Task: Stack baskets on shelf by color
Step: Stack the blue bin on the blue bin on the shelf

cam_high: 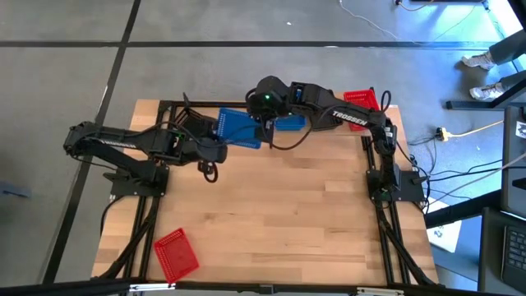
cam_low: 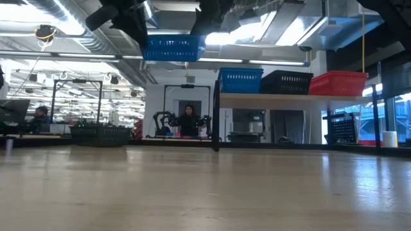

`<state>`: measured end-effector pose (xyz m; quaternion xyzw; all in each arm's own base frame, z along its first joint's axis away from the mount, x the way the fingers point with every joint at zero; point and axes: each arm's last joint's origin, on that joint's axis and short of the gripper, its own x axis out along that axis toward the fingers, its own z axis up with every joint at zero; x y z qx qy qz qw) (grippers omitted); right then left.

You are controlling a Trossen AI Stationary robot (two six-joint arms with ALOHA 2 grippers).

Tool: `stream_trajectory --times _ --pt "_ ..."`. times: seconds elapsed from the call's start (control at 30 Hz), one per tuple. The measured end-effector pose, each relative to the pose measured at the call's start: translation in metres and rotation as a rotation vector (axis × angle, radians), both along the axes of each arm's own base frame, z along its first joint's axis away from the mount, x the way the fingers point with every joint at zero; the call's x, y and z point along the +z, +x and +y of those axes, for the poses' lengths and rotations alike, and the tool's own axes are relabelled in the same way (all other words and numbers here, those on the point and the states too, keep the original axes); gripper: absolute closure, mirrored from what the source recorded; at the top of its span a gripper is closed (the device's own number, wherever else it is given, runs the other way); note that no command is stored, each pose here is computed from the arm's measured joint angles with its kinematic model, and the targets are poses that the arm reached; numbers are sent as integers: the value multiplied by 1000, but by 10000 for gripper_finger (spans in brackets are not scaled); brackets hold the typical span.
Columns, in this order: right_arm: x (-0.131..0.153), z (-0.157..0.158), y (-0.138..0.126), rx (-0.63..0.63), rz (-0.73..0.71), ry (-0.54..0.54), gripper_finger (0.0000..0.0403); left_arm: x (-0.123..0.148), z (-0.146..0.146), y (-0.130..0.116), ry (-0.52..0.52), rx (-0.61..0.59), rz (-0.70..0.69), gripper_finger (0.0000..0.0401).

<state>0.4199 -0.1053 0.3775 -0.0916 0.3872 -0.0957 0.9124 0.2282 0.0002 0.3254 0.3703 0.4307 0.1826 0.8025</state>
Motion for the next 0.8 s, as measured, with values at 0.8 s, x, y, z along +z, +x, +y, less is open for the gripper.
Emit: stream_trajectory --times 0.8 --pt "-3 -7 -5 -103 21 65 401 6 -20 3 35 -48 -83 324"
